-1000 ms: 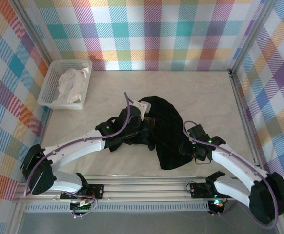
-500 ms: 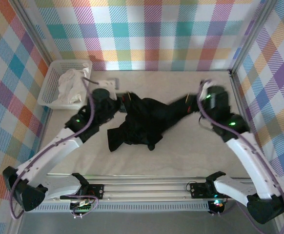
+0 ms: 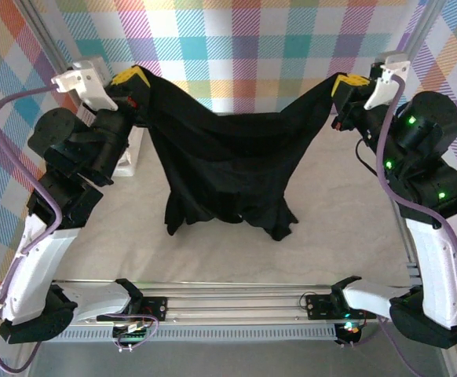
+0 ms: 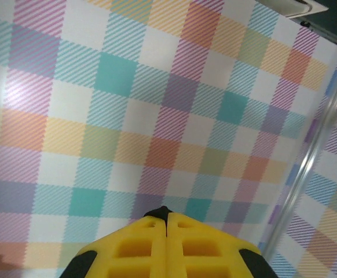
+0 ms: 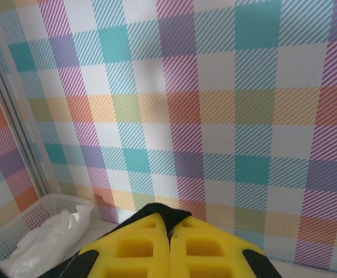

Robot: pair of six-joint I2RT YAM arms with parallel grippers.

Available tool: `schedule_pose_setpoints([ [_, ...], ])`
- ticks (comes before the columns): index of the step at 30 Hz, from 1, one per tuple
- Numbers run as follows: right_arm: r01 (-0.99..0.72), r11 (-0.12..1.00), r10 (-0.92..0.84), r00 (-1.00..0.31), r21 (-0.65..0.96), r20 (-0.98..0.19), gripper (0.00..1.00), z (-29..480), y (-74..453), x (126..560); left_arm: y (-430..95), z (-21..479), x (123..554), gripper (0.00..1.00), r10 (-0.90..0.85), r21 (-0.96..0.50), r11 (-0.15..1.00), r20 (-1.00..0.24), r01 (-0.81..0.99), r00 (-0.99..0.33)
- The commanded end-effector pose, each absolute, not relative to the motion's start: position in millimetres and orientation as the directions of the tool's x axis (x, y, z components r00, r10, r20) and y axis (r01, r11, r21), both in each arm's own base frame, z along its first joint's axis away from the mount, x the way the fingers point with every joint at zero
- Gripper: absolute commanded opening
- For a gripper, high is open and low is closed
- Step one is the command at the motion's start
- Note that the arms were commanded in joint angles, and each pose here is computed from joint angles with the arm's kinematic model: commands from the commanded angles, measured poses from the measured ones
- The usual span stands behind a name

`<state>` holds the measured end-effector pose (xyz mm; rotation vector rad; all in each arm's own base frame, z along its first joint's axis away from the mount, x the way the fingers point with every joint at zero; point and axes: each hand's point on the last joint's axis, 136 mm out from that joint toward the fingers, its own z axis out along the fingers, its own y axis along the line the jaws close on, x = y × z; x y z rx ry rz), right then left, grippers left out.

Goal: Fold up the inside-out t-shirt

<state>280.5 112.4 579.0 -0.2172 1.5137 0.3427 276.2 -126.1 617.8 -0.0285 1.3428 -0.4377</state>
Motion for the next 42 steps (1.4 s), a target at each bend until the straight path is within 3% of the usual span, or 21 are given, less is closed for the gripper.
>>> schedule_pose_setpoints([
  [1,-0.379,0.925,0.065,0.073,0.032,-0.995,0.0,592,113,270,-107,620,279,0.0,-0.212,-0.18,0.967,-0.961,0.18,0.179],
  [7,-0.436,0.896,0.024,-0.153,0.089,-0.988,0.0,516,136,288,-101,535,307,0.0,-0.115,-0.115,0.993,-0.993,0.021,0.004],
  [10,-0.362,0.923,0.026,-0.287,0.133,-0.957,0.0,449,133,307,-86,469,330,0.0,-0.096,-0.085,0.992,-0.989,-0.092,-0.112],
  [13,-0.24,0.961,0.053,-0.326,0.137,-0.944,0.0,405,125,358,-58,423,382,0.0,-0.206,-0.173,0.969,-0.96,-0.175,-0.189],
  [16,-0.146,0.972,0.145,-0.252,0.186,-0.957,0.0,425,108,439,-35,427,460,0.0,-0.275,-0.227,0.943,-0.943,-0.242,-0.187],
  [20,-0.228,0.961,0.157,-0.012,0.156,-0.987,0.0,544,116,492,-38,539,497,0.0,-0.306,-0.301,0.945,-0.952,-0.129,-0.02],
  [23,-0.313,0.943,0.175,0.173,0.115,-0.969,0.0,628,123,473,-42,627,464,0.0,-0.328,-0.334,0.943,-0.927,-0.001,0.179],
  [26,-0.359,0.931,0.196,0.32,0.073,-0.927,0.0,676,121,437,-44,682,420,0.0,-0.353,-0.334,0.936,-0.881,0.113,0.315],
  [31,-0.445,0.894,0.168,0.22,0.055,-0.961,0.0,660,133,408,-59,681,370,0.0,-0.345,-0.296,0.929,-0.909,0.22,0.233],
  [33,-0.458,0.886,0.152,0.151,0.067,-0.977,0.0,633,134,401,-68,655,357,0.0,-0.35,-0.303,0.917,-0.923,0.26,0.159],
  [37,-0.414,0.904,0.077,-0.079,0.103,-0.994,0.0,553,125,377,-90,548,320,0.0,-0.374,-0.388,0.87,-0.921,0.305,-0.107],
  [40,-0.355,0.922,0.058,-0.261,0.151,-0.964,0.0,469,114,360,-115,438,288,0.0,-0.37,-0.463,0.814,-0.879,0.352,-0.3],
  [42,-0.306,0.929,0.075,-0.395,0.208,-0.916,0.0,401,110,350,-121,362,271,0.0,-0.357,-0.511,0.808,-0.82,0.292,-0.447],
])
